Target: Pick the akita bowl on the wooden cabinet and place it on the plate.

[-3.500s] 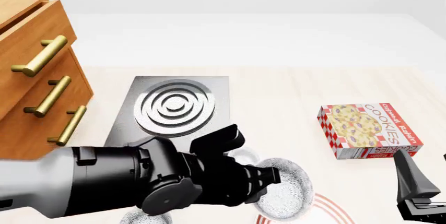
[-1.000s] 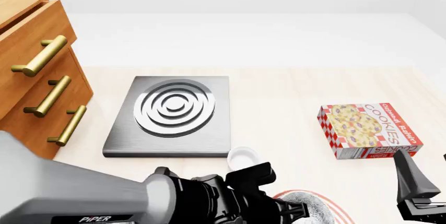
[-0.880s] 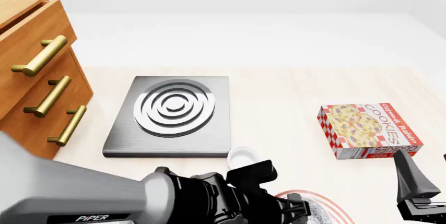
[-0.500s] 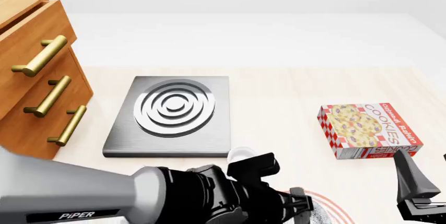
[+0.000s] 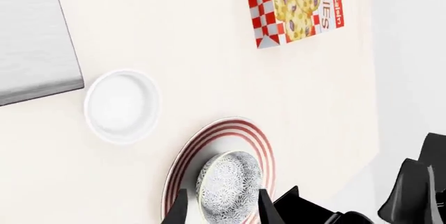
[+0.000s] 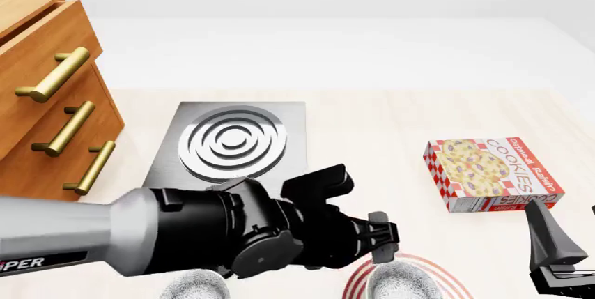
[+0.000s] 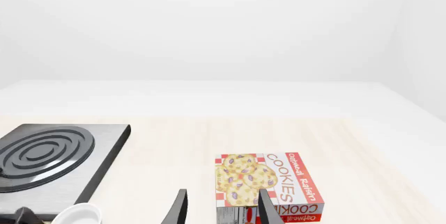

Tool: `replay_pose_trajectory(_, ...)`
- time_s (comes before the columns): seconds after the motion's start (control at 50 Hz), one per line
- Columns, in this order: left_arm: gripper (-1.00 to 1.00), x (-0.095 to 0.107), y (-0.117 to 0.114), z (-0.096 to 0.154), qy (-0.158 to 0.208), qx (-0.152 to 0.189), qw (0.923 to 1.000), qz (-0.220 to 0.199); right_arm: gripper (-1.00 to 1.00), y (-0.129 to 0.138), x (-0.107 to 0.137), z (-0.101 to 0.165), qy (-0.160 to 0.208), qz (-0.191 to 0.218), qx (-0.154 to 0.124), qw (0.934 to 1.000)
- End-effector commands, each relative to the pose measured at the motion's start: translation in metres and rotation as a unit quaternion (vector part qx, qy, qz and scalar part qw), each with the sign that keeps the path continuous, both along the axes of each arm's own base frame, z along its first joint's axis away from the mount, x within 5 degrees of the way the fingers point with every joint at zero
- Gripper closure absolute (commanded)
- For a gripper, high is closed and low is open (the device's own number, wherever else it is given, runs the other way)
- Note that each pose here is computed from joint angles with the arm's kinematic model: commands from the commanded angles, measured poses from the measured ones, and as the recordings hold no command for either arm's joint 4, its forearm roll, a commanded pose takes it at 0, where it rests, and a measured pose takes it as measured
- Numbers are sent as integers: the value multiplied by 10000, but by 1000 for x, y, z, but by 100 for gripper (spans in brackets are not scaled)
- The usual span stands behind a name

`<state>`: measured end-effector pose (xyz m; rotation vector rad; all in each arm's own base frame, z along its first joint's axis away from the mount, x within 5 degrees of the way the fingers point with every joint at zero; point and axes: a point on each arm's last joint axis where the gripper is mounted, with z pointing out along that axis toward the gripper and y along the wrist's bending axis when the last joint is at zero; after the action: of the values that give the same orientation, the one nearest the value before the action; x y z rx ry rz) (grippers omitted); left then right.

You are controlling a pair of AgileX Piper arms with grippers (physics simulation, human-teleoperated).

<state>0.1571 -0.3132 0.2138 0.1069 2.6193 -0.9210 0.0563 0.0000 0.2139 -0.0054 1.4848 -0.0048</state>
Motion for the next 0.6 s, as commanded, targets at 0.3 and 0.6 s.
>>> replay_pose_trajectory(0.3,-100,5,43,50,-363,-242,9989,185,-100,0,0,0,0,1,0,10000)
replay_pose_trajectory(0.6,-100,4,64,57,-517,-273,9980,256,-100,0,0,0,1,-1,1,10000)
